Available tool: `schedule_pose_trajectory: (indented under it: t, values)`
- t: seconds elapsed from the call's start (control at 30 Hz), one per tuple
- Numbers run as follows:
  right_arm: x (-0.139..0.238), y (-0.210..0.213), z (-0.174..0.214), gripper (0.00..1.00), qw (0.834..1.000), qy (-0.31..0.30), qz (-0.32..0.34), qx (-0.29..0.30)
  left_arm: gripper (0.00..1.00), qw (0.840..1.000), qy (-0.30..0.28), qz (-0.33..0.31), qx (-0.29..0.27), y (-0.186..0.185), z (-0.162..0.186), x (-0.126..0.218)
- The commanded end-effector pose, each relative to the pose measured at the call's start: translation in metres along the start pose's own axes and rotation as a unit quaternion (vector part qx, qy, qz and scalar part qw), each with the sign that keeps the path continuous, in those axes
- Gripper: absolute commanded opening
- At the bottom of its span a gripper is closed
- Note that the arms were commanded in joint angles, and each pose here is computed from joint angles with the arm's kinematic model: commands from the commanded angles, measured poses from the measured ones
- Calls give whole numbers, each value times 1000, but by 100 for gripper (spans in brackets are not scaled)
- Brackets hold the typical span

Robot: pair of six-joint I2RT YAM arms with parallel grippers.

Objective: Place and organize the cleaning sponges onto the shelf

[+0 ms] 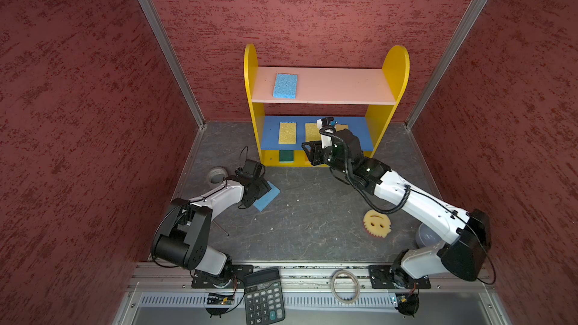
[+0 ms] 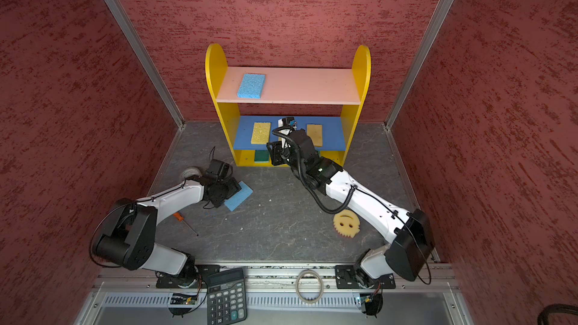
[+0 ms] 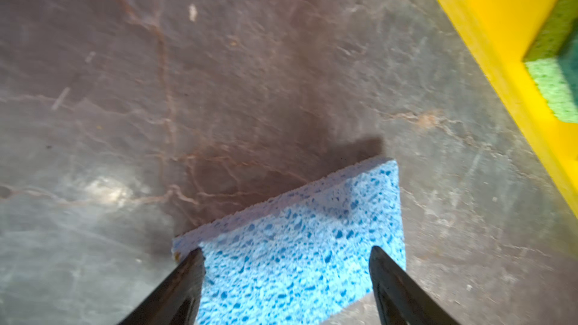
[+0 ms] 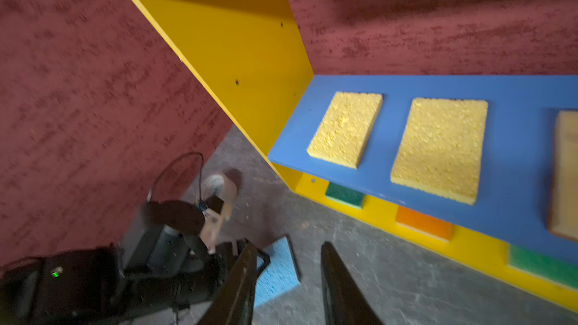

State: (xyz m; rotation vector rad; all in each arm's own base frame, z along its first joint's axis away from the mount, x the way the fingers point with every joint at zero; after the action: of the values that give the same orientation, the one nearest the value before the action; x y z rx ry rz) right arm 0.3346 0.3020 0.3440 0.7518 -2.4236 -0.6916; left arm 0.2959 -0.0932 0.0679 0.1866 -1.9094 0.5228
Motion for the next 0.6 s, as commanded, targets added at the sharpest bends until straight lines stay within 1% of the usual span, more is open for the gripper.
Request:
schedule_pose_trajectory:
  t: [0.0,0.07,0.1,0.23,0.37,0.43,0.57]
  values:
    - [4,29,-35,19,999,-23,-32,28,82,999,-22,35,5,-16,-12,21]
    - [1,37,-49,5,998,-29,-38,37,83,998,-36,41,6,-18,-17,32]
    - [-1,41,-58,0,998,-33,-40,39,83,998,-40,46,11,-18,-19,37]
    - [-13,48,-83,0,998,-37,-37,46,83,994,-57,88,34,-22,-27,53]
    - [-26,56,-96,0,997,-27,-57,35,84,992,-77,89,37,-19,-32,64]
    - [-33,59,-100,0,997,-21,-67,31,83,992,-78,89,39,-16,-34,65]
    - [-44,58,-106,0,997,-18,-66,27,83,993,-73,86,45,-10,-33,63]
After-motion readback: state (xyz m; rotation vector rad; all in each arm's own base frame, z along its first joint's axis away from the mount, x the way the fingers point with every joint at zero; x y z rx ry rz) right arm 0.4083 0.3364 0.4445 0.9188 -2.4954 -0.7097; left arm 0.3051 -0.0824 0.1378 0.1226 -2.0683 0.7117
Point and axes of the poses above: each gripper's point midway between its finger pads, its own x axis back along the fingers, its own y axis along the line the jaws close on, z = x × y, the point moved 3 cm from there along x, back along the fingers, and after that the axes turned 13 degrees about -x, right-handed, at the moved point
